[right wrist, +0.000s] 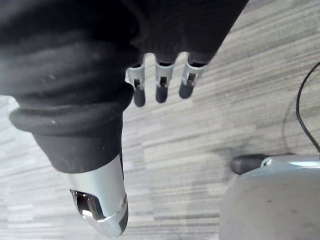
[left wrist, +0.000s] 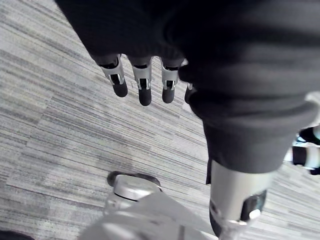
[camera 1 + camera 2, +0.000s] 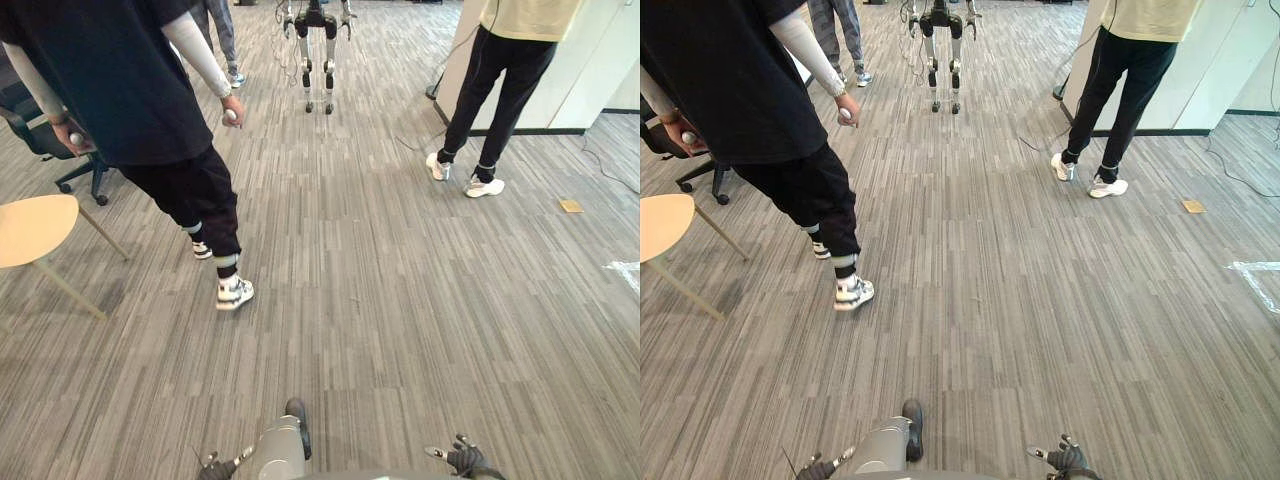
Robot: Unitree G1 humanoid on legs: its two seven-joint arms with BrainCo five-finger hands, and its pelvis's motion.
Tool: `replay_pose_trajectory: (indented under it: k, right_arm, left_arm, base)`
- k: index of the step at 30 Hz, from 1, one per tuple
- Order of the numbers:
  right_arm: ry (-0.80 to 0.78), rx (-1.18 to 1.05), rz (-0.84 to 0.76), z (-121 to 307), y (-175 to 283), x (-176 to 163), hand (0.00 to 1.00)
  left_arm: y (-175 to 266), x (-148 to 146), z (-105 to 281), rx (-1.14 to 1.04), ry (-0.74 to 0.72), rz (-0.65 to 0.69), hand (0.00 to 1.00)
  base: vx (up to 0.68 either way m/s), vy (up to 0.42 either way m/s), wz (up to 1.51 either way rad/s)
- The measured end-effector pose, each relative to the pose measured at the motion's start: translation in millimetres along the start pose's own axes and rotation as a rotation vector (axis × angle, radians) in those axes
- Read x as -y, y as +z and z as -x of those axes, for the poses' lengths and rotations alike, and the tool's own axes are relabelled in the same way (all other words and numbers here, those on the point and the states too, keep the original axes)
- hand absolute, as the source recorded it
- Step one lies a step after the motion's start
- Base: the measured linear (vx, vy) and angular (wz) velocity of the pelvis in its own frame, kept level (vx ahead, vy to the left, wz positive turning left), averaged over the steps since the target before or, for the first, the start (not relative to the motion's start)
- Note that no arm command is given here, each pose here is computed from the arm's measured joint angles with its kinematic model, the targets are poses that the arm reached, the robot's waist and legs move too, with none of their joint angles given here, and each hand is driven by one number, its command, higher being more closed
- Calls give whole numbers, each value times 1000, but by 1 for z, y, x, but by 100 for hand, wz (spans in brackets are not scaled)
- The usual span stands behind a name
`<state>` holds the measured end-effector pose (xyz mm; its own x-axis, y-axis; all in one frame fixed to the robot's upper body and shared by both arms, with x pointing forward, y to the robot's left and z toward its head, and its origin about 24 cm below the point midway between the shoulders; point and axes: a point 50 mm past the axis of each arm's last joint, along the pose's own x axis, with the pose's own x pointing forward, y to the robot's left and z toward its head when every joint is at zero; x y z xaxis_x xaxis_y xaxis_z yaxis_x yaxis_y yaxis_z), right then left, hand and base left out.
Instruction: Organize washtable
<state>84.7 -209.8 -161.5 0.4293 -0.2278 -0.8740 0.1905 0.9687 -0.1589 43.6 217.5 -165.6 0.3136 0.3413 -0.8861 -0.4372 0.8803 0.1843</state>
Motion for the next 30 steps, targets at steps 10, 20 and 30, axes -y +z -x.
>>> replay_pose_trajectory:
  k: [10,20,30]
  right_arm:
    - [15,-77,-54,7,-27,-1,0]
    - [-9,-111,-65,12,-41,5,0]
    - [-29,-95,-23,11,-35,15,0]
  left_arm:
    - [-5,-14,-1,-32,12,-69,0]
    - [7,1,-3,10,-23,-62,0]
    - [7,10,1,37,-9,83,0]
  base:
    - [567,307,-14]
    - [525,10,37]
    - [474,-107,-5]
